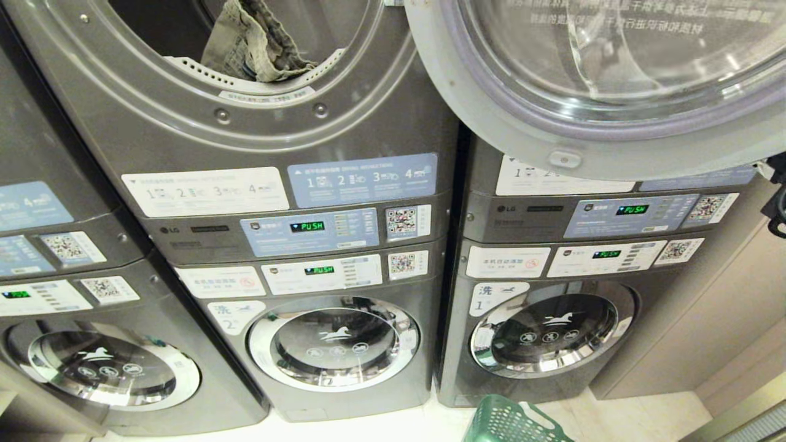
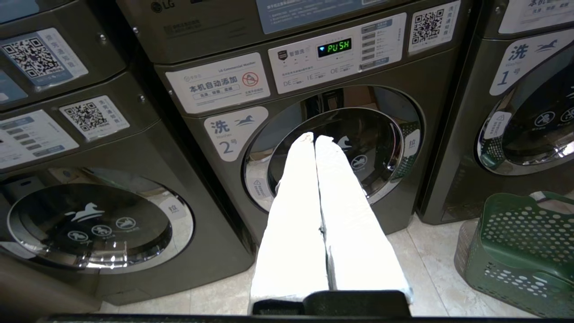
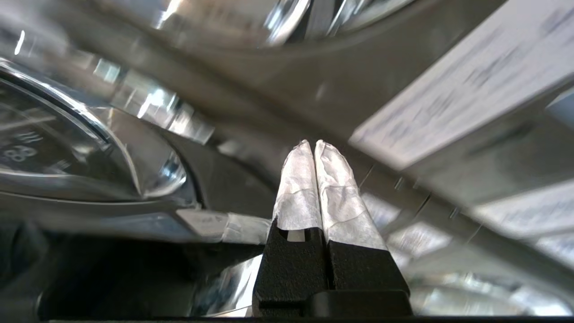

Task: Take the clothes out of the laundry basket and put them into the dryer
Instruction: Close the dryer

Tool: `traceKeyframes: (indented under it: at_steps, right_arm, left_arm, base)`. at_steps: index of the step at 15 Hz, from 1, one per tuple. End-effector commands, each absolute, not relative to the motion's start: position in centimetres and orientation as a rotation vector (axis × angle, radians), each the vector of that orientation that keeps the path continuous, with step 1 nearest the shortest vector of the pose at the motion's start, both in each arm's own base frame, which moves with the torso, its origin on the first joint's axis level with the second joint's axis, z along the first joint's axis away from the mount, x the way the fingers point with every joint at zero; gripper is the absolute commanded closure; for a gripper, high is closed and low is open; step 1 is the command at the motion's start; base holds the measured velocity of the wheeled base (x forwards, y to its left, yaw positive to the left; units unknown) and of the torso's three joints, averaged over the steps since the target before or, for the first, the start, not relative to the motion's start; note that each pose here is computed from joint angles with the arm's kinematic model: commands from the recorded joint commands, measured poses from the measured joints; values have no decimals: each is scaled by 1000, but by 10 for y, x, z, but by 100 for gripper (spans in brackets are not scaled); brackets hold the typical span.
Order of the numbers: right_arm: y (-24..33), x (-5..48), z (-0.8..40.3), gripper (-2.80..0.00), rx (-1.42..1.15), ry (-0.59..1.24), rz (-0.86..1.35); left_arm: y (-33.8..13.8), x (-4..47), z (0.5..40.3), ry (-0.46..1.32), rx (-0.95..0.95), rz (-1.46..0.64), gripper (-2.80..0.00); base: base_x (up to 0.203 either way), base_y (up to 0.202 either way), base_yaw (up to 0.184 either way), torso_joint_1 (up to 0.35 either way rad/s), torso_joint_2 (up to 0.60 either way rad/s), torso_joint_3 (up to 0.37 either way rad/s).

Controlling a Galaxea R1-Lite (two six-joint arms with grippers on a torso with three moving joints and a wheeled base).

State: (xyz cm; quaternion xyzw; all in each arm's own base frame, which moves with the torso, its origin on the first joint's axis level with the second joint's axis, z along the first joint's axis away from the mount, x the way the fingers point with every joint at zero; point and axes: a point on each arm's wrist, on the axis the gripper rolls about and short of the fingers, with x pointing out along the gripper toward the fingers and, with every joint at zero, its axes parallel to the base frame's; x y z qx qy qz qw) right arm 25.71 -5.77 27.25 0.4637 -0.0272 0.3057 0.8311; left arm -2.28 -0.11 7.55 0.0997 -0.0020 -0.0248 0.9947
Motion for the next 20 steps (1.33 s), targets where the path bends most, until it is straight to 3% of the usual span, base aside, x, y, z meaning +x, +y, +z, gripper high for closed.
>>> traceKeyframes:
  at_steps: [1,12,20]
  right_arm:
    - [-42,235,282,0,957,-61,723]
    - [41,122,247,0,923,243,1204]
    - [42,127,244,0,921,270,1206]
  left_arm:
    - [-1,-23,75,-4,201,-51,0]
    - [-1,-23,75,-5,201,-50,0]
    - [-1,-23,75,-4,201,-51,0]
  base:
    - [0,0,0,0,0,0]
    - [0,0,0,3,1,-1]
    - [0,0,0,0,0,0]
